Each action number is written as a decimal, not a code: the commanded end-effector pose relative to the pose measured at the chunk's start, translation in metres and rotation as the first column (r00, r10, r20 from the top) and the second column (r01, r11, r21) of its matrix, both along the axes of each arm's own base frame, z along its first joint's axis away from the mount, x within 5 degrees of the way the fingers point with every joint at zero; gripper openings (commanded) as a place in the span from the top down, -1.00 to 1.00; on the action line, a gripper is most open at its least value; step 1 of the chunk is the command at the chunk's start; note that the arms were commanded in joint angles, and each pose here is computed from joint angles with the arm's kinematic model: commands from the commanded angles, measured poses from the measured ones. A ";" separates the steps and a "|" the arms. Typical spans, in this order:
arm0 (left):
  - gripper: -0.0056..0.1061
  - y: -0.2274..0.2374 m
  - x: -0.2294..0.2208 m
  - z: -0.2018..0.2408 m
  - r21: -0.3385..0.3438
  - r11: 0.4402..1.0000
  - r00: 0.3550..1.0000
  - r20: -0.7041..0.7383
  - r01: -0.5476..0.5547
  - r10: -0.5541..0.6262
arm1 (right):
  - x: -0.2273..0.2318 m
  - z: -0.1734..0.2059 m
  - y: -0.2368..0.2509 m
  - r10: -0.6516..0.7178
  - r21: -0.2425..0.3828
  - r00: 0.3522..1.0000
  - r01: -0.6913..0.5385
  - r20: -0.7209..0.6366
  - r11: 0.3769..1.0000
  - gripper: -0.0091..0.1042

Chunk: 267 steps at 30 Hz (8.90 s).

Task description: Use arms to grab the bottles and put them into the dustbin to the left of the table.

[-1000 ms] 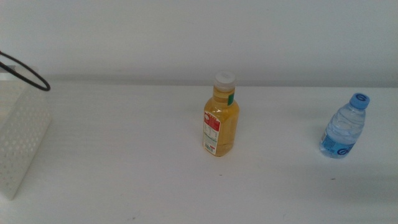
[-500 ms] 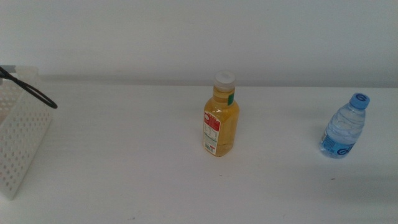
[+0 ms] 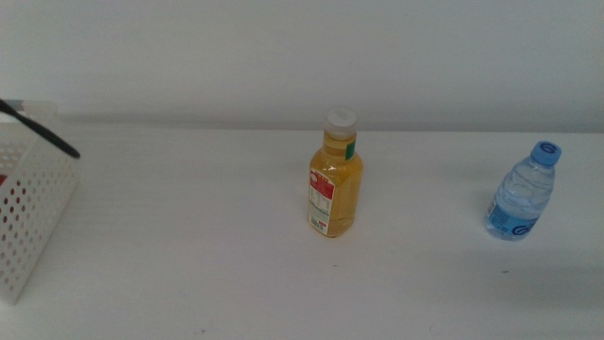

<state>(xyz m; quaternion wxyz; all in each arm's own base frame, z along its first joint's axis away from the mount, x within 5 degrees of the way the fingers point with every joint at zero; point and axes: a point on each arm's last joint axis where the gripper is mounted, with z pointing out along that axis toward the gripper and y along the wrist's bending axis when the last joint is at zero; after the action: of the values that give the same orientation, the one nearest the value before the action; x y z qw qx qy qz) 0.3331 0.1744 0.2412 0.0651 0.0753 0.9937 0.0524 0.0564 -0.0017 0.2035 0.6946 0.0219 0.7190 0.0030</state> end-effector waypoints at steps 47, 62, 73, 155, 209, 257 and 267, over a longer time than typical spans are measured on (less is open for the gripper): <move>-0.78 -0.256 -0.188 0.061 -0.174 0.847 0.549 0.821 0.502 -0.157 | -0.001 -0.012 0.000 -0.002 -0.012 1.000 0.002 0.002 1.000 -0.70; -0.78 -0.262 -0.190 0.037 -0.184 0.818 0.444 0.891 0.546 -0.096 | -0.001 -0.012 0.000 -0.002 -0.012 1.000 0.002 0.002 1.000 -0.70; -0.78 -0.279 -0.161 0.018 -0.177 0.817 0.437 0.894 0.548 -0.099 | -0.001 -0.012 0.000 -0.002 -0.012 1.000 0.002 0.002 1.000 -0.70; -0.78 -0.377 -0.065 -0.113 -0.323 0.744 0.450 0.892 0.585 0.033 | -0.001 -0.012 0.000 -0.002 -0.012 1.000 0.002 0.002 1.000 -0.70; -0.78 -0.425 -0.006 -0.145 -0.310 0.728 0.445 0.895 0.612 0.008 | -0.001 -0.012 0.000 -0.002 -0.012 1.000 0.002 0.002 1.000 -0.70; 0.93 -0.367 -0.072 -0.047 -0.219 0.796 0.572 0.799 0.565 -0.186 | -0.001 -0.012 0.000 -0.002 -0.012 1.000 0.002 0.002 1.000 -0.70; 0.93 -0.319 -0.097 0.028 -0.286 0.876 0.843 0.494 0.389 -0.213 | -0.001 -0.012 0.000 -0.002 -0.012 1.000 0.002 0.002 1.000 -0.70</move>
<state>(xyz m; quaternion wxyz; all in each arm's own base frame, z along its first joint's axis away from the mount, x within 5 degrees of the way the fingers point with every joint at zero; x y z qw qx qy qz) 0.2344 -0.1520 0.2471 0.3137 0.2176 0.9149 -0.1310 0.0564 -0.0017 0.2035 0.6946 0.0219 0.7190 0.0030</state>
